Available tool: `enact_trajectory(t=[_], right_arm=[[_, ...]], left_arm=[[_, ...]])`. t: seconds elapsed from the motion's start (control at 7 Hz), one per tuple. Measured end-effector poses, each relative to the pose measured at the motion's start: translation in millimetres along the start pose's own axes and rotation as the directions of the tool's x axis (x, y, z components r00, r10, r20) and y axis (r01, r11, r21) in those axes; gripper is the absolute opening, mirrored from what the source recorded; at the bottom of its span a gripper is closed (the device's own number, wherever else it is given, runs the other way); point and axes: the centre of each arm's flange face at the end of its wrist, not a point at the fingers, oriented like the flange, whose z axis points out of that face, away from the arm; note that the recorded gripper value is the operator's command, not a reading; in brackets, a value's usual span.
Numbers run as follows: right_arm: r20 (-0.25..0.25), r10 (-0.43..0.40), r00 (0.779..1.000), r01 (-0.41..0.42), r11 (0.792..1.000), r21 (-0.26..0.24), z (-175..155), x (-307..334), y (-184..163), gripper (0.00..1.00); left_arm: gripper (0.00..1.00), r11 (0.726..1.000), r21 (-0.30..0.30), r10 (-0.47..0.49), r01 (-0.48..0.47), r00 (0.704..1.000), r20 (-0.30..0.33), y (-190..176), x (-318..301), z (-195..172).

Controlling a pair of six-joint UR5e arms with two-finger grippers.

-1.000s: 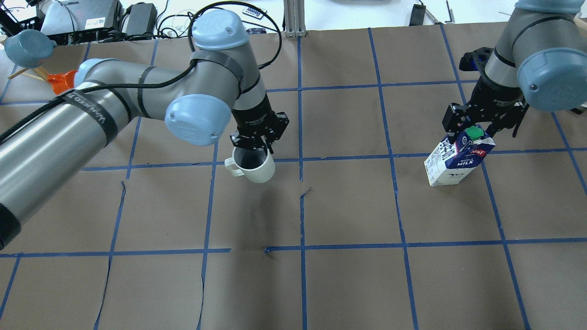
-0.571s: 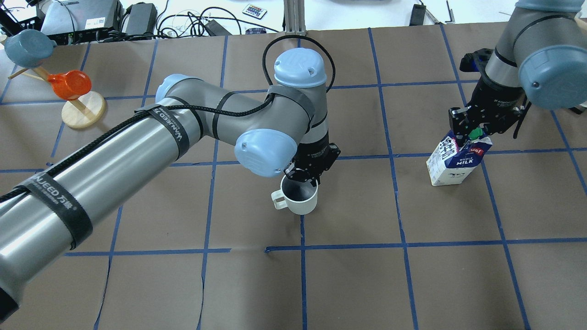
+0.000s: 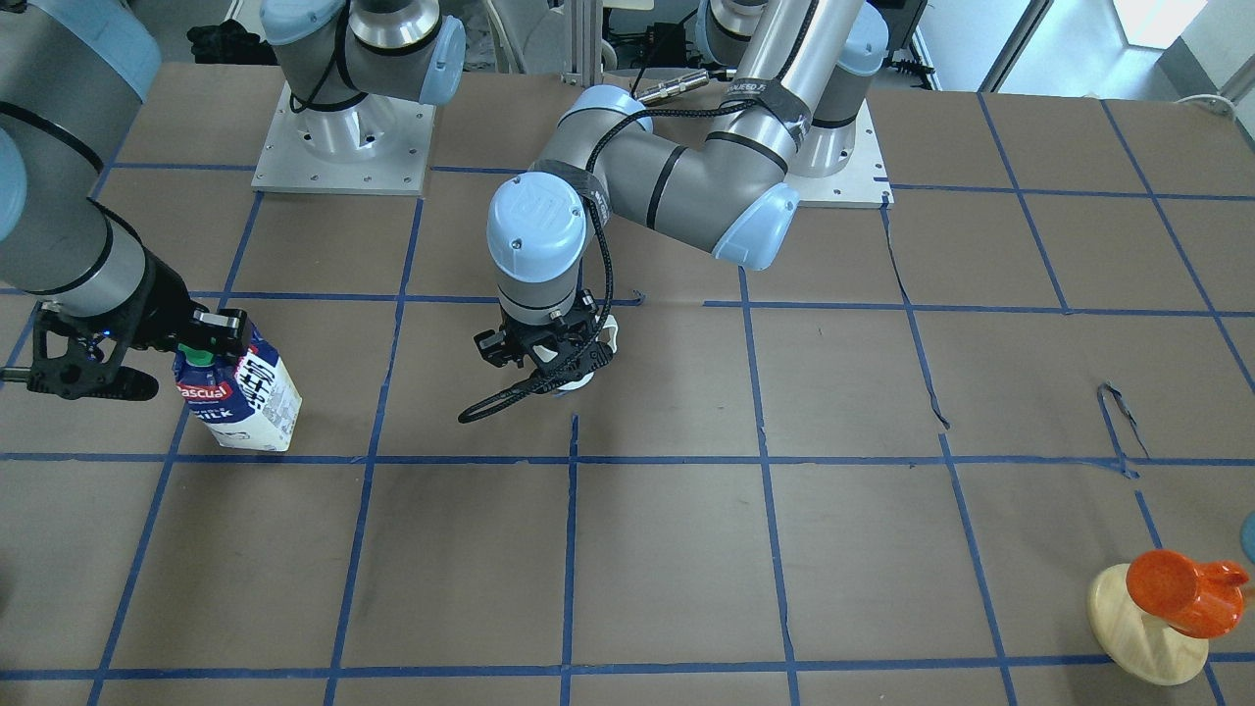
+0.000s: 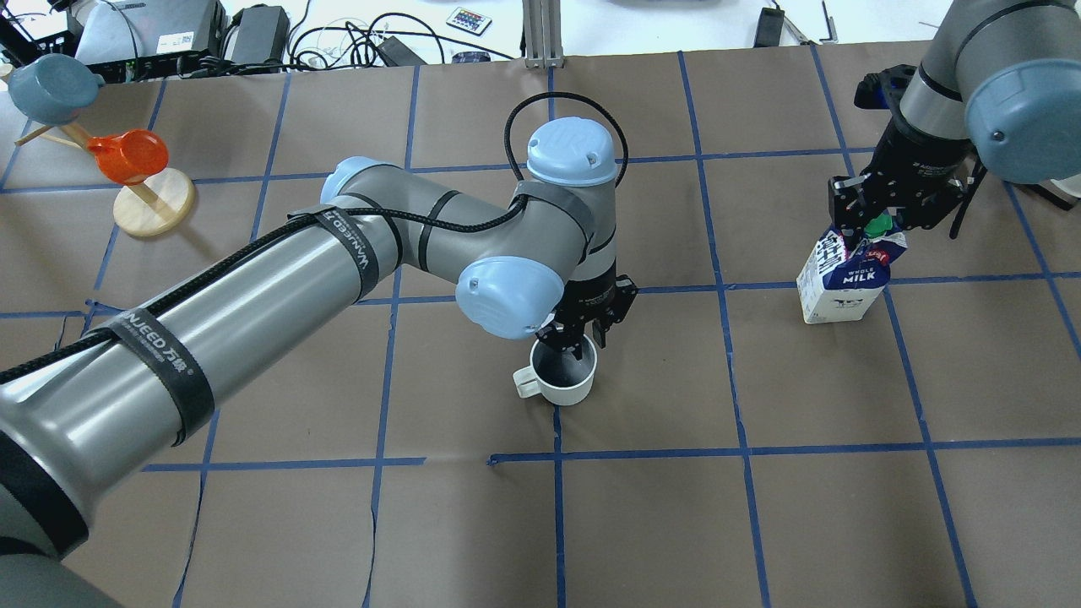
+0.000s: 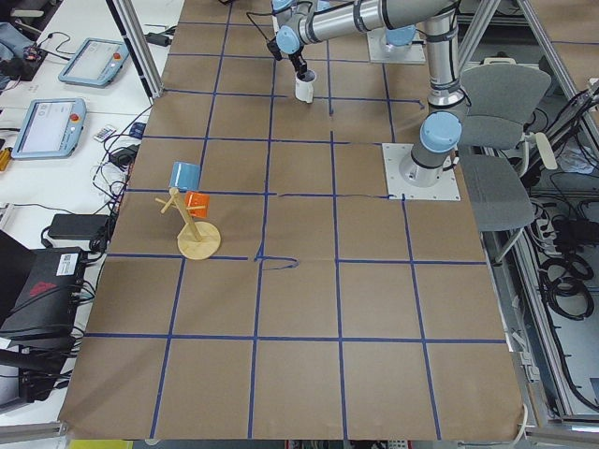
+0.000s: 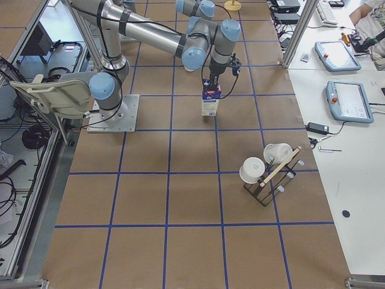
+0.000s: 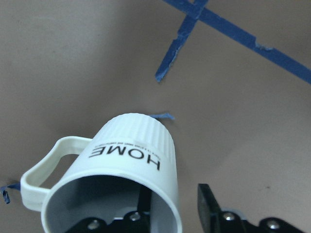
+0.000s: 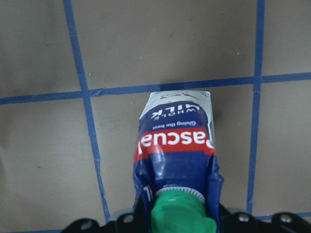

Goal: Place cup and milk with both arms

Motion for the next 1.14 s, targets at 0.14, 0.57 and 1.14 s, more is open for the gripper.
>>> enact_trajectory(t=[0.14, 0.57, 1.14], right_arm=[[0.003, 0.001, 1.0, -0.001, 1.0, -0.004, 0, -21, 4, 0.32], [0.044, -0.023, 0.999, 0.023, 1.0, -0.003, -2, -84, 20, 0.32], [0.091, -0.11, 0.99, 0.111, 0.994, -0.003, 1, -164, 50, 0.32]], left_arm=[[1.0, 0.999, 0.026, 0.026, -0.025, 0.999, -0.028, -3, 1, -21], [1.0, 0.972, 0.116, 0.21, -0.203, 0.976, -0.06, -47, -37, -121], [1.0, 0.852, 0.138, 0.512, -0.505, 0.859, -0.011, -78, -169, -244]])
